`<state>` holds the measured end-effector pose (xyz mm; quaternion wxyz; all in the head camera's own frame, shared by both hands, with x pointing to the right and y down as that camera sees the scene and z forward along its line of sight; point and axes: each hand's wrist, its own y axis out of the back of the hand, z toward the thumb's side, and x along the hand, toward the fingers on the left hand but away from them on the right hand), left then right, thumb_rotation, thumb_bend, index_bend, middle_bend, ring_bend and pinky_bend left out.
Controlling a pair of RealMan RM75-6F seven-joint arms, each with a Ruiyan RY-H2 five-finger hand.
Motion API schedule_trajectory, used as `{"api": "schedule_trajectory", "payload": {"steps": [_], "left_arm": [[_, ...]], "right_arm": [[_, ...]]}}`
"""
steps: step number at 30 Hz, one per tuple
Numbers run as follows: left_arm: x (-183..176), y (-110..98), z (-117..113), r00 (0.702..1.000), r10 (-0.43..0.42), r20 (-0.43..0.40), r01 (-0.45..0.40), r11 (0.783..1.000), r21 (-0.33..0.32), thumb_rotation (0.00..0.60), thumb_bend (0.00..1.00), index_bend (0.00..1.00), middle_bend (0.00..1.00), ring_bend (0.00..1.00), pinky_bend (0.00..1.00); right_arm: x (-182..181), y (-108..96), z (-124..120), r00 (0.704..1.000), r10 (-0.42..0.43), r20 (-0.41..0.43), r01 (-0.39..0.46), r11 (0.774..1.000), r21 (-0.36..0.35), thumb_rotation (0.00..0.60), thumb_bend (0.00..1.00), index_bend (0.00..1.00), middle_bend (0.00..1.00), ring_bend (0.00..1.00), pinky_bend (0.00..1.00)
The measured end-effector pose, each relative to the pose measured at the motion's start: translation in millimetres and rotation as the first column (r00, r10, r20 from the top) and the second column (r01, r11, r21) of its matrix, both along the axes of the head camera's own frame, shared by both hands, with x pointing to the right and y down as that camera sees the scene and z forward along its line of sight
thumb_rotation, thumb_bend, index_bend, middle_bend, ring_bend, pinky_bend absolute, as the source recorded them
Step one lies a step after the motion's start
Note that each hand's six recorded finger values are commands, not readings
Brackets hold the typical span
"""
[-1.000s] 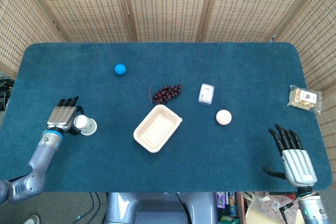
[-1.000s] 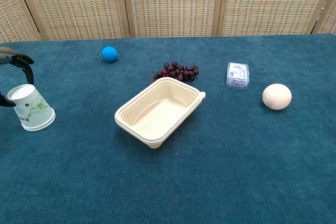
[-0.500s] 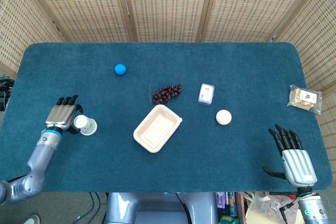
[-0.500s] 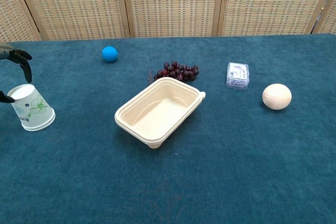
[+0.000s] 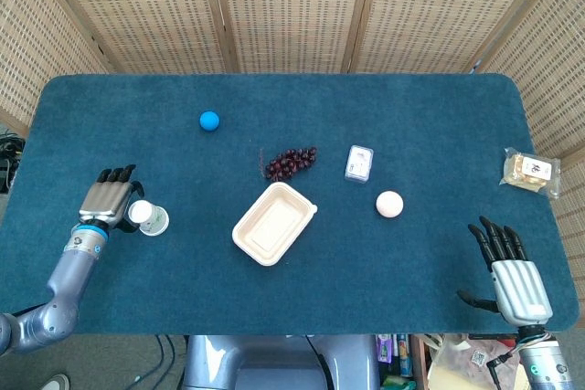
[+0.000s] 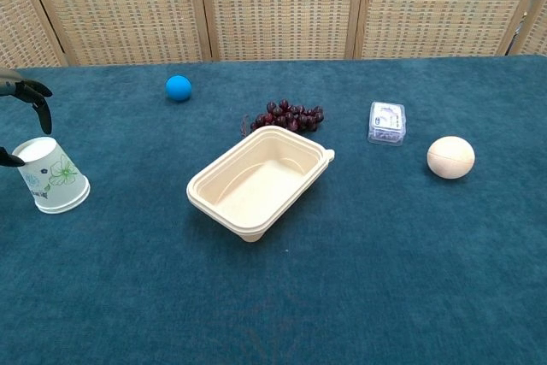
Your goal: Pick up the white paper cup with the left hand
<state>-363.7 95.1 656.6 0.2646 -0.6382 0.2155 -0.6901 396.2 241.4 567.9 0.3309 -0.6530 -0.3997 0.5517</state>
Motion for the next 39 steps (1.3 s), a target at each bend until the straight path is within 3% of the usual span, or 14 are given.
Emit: {"api": "schedule_trajectory", "payload": {"steps": [39], "left_arm": [[0.7,1.3,5.0,1.0,-0.008,0.006,0.008,1.0,-0.001,0.6,0.25,0.38,0.0,0.0,0.0]], "right_arm": [[0.4,0.2,-0.8,1.0,0.003,0.003,-0.003,1.0,0.0,0.6,0.09,0.0,0.0,0.0,0.0]]}}
